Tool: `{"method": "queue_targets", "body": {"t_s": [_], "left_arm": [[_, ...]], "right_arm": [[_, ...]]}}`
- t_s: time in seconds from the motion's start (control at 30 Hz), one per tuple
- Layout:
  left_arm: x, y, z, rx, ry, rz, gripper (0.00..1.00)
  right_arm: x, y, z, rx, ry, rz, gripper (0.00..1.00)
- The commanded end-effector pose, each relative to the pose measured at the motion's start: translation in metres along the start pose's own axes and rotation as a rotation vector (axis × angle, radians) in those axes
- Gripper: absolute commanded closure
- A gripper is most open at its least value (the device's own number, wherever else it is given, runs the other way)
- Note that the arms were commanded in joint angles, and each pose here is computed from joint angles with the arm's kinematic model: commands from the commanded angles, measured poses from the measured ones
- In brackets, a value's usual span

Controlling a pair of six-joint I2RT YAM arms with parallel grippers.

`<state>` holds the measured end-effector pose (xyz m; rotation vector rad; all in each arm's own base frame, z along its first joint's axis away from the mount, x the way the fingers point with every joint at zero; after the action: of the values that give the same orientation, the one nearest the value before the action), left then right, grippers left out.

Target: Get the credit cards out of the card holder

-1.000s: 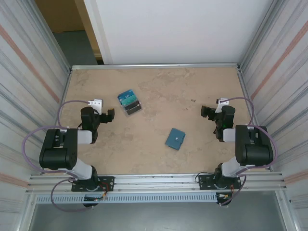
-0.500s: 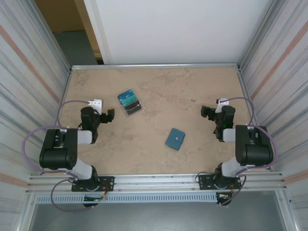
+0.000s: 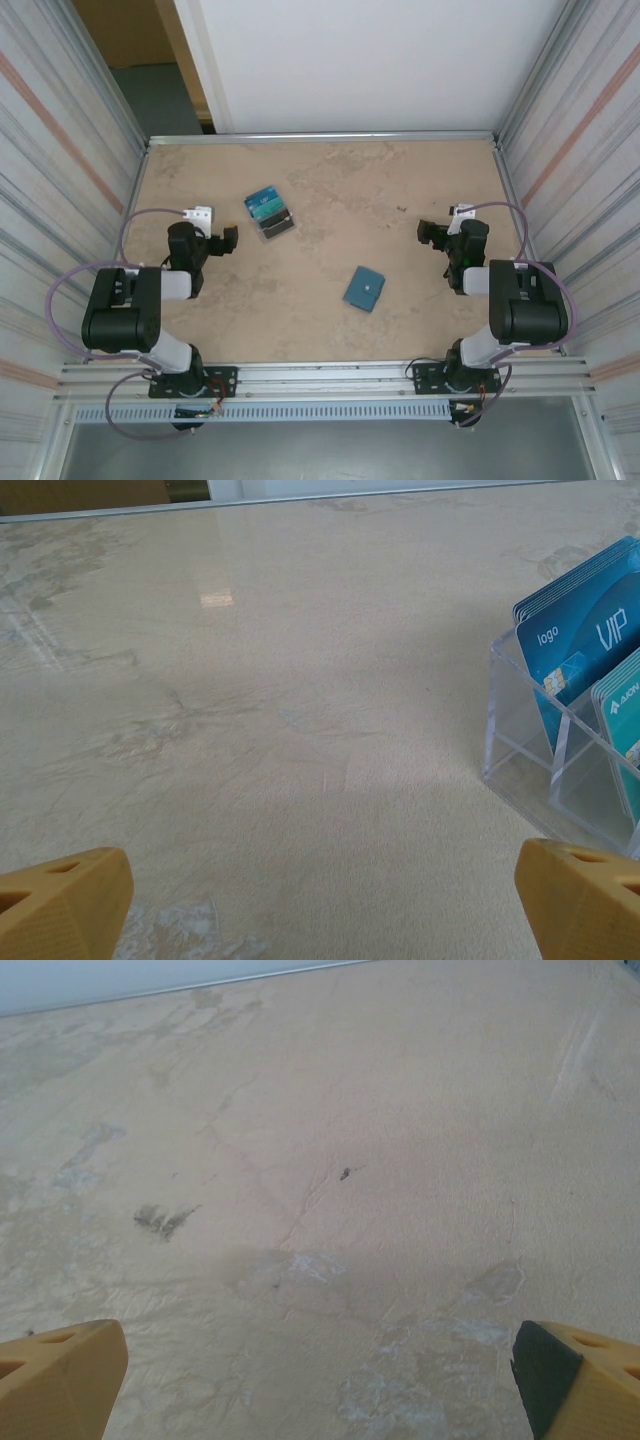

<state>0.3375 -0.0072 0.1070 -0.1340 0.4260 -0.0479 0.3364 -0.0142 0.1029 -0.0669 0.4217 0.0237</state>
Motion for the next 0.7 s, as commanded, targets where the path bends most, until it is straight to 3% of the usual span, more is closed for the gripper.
{"method": "queue_targets", "body": {"t_s": [0.0,0.43,0.67], "left_arm": [[0.0,-0.003,0.008,0.0,-0.024,-0.01,0.01],[-0.001,-0.004,0.01,0.001,-0.032,-0.018,0.01],[-0.019,-0.003,0.023,-0.009,-0.073,0.011,0.01]], "right_arm": [[0.002,0.0,0.003,-0.013,-0.003,-0.011,0.01],[0.002,0.0,0.004,-0.014,-0.008,-0.013,0.01],[0.003,-0.001,0.009,-0.018,0.01,-0.041,0.01]]}}
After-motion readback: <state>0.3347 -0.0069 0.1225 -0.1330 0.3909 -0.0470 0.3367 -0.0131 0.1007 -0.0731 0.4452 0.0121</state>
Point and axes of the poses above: each hand's point on the last joint's axis, 136 mm out from that joint toward the fingers, its own x axis out along the fingers, its own y axis along the line the jaws close on, z = x × y, the point moved 6 cm from there along -x, back along the fingers, and after that the axes turned 11 degrees about -x, right-handed, at the moved point
